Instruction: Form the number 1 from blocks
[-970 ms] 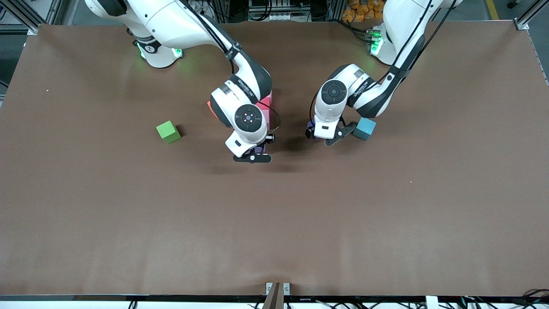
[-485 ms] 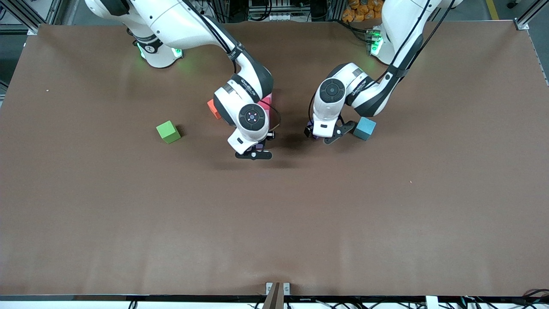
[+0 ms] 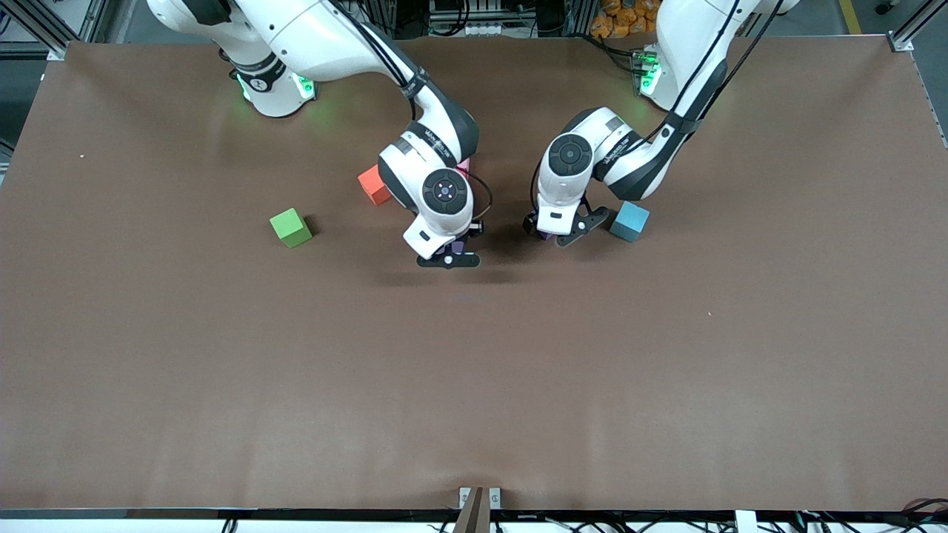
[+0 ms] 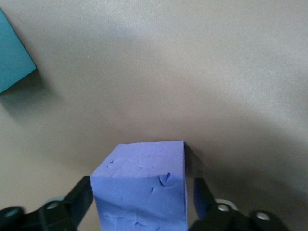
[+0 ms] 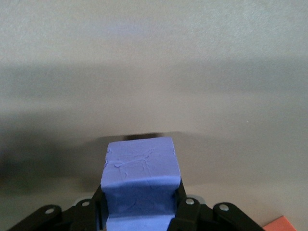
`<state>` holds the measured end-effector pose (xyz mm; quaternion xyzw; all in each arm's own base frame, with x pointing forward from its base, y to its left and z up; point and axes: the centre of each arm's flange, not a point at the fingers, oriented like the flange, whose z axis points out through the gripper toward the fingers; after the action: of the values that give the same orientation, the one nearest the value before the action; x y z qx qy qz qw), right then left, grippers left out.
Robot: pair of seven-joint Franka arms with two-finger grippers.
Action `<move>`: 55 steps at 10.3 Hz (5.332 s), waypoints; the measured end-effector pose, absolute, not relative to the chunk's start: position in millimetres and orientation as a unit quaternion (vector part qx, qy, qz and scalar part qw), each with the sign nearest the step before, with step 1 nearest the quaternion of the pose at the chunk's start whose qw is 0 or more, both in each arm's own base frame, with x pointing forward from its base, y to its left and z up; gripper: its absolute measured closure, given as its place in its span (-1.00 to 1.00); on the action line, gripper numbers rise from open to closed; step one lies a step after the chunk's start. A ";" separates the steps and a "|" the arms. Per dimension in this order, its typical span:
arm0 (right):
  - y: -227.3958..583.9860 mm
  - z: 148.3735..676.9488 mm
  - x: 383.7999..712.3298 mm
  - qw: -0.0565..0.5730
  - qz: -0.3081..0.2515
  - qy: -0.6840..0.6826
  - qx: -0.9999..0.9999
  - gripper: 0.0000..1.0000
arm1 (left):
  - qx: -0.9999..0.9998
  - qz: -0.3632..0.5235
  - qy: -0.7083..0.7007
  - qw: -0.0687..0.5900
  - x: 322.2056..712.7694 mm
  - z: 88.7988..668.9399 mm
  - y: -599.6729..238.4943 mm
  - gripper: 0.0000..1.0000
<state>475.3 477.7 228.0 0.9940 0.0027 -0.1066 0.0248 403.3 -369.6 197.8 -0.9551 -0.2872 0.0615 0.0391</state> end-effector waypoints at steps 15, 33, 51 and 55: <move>472.5 254.8 489.7 0.030 -0.102 -0.022 0.994 -1.00 | -0.988 0.051 -0.143 -0.001 477.7 238.3 -400.1 -0.22; -55.2 639.7 594.3 0.030 -0.011 -0.072 0.997 -1.00 | -0.998 0.006 -0.056 -0.001 495.3 214.7 -547.9 -0.22; -45.4 646.9 542.8 -0.004 0.015 -0.073 0.997 -1.00 | -0.998 -0.003 -0.065 -0.011 472.6 208.4 -577.5 -0.22; -45.4 646.9 542.8 -0.004 0.014 -0.073 0.997 -1.00 | -0.998 -0.003 -0.064 -0.011 470.6 208.2 -579.2 -0.22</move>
<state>542.8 -45.4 646.9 0.9972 -0.0731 0.0144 -0.0040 470.6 -579.2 208.2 -0.9979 -0.0642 -0.0026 -0.0112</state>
